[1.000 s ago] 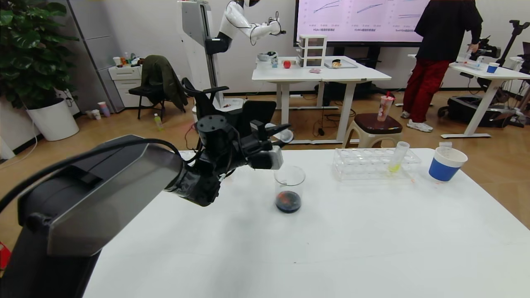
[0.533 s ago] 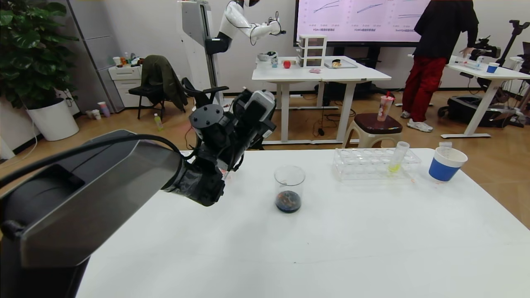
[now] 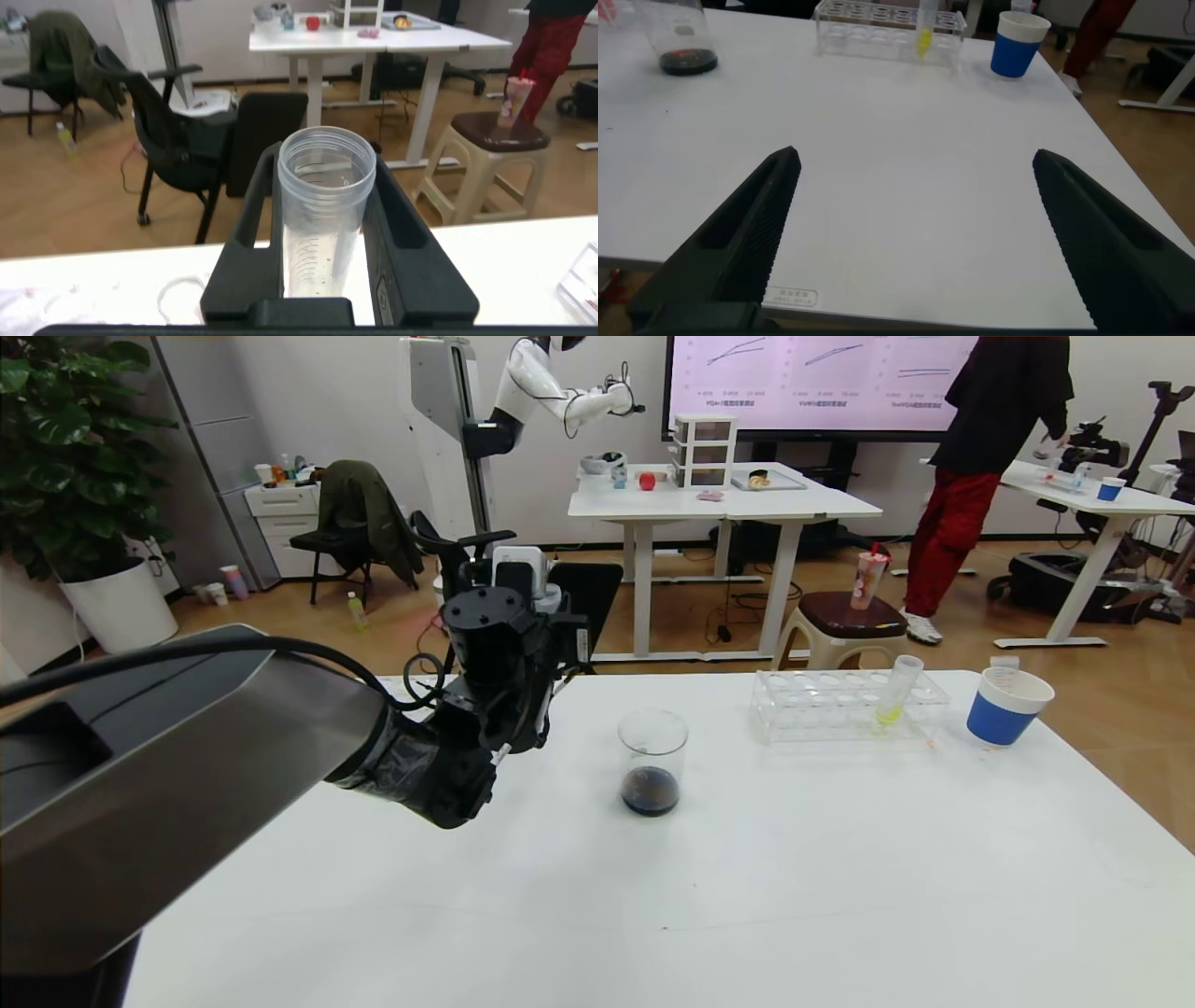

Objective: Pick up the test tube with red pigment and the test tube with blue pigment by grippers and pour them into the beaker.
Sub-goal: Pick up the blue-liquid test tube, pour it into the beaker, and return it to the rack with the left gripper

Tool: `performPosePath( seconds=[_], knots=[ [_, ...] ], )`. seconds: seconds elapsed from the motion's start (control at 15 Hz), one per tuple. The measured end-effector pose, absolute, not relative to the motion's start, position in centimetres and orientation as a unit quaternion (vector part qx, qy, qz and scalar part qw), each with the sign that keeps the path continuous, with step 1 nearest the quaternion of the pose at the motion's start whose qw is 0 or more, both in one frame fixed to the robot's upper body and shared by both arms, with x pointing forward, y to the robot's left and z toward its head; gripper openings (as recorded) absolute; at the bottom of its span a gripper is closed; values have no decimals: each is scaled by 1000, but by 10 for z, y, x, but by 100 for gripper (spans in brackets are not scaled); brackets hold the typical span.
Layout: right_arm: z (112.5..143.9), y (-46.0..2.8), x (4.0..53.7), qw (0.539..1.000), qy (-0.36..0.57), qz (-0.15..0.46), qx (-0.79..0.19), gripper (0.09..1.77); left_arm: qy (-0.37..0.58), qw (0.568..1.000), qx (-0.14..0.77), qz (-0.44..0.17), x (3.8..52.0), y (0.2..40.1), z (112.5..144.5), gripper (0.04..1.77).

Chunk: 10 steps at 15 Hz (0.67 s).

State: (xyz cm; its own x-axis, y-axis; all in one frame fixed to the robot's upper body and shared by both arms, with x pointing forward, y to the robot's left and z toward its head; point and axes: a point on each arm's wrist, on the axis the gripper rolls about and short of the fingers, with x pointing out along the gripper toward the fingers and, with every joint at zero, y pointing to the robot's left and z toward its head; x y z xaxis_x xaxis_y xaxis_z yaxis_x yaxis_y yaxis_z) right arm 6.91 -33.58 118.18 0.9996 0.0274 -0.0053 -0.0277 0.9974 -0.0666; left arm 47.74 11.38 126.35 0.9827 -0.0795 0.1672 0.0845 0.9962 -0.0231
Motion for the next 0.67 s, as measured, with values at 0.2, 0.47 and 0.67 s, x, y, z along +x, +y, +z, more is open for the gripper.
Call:
performPosePath(
  seconds=[0.2,0.47,0.67],
  knots=[
    [1182,-336,69,999,2,14,-33,174,-55,997,-27,-45,467,114,1255,50],
    [1182,-336,69,999,2,14,-33,174,-38,998,-24,-41,462,123,1266,50],
    [1182,-336,69,999,2,14,-33,174,-33,999,-24,-11,464,165,1283,50]
  ],
)
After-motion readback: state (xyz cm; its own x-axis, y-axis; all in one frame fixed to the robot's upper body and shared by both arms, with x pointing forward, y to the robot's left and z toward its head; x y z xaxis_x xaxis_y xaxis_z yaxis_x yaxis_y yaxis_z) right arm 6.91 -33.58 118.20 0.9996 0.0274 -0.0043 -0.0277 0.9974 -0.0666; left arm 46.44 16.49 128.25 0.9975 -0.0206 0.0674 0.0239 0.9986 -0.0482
